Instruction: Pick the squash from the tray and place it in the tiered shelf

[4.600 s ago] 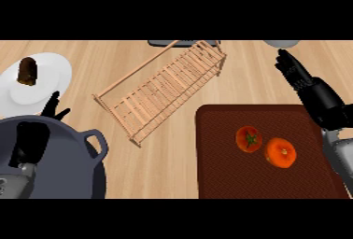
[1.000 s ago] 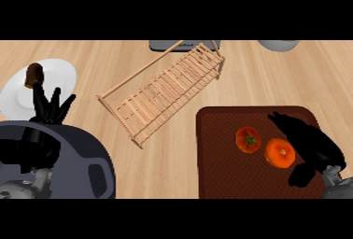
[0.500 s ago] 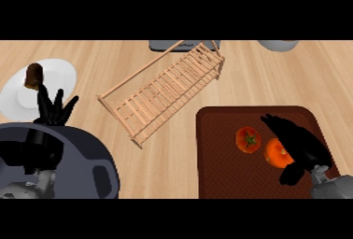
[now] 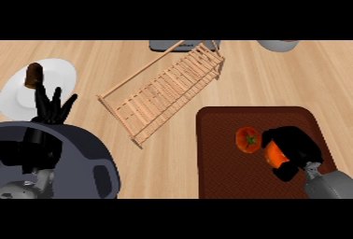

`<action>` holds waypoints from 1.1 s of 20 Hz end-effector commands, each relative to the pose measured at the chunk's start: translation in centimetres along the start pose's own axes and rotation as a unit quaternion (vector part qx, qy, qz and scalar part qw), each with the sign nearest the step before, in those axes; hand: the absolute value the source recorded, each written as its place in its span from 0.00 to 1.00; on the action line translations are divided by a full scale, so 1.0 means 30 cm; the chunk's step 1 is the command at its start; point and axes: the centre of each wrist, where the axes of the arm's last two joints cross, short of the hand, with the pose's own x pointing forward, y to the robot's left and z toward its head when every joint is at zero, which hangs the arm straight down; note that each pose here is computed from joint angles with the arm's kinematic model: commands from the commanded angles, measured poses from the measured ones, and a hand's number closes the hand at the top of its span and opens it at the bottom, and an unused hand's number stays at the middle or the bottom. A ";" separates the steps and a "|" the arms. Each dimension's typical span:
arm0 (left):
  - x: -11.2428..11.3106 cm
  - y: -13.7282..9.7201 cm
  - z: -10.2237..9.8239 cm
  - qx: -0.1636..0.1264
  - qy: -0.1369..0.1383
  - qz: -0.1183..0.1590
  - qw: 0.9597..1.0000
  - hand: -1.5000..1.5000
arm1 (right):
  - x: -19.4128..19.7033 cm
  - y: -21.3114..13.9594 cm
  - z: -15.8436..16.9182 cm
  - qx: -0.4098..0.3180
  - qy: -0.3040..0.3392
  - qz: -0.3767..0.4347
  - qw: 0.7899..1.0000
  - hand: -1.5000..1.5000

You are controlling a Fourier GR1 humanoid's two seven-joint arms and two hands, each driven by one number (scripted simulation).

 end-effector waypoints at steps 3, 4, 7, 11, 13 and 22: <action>0.002 0.041 -0.027 -0.023 0.035 0.006 0.999 0.50 | 0.202 0.063 -0.009 -0.031 -0.092 0.049 0.994 1.00; -0.008 -0.005 -0.013 -0.017 0.038 0.004 0.999 0.50 | 0.231 0.088 0.006 -0.019 -0.121 0.062 0.990 1.00; -0.027 -0.013 0.013 -0.025 0.031 0.002 0.999 0.50 | 0.473 0.085 0.045 -0.016 -0.220 0.091 0.971 1.00; 0.015 0.008 -0.013 -0.016 0.034 0.008 0.999 0.50 | 0.534 0.127 0.109 -0.027 -0.252 0.083 0.964 1.00; -0.035 0.041 0.032 -0.018 0.041 -0.001 0.999 0.50 | 0.590 0.085 0.119 -0.012 -0.269 0.041 0.962 1.00; -0.031 0.048 0.005 -0.008 0.040 0.001 0.999 0.50 | 0.628 -0.125 0.333 -0.068 -0.325 -0.133 0.934 1.00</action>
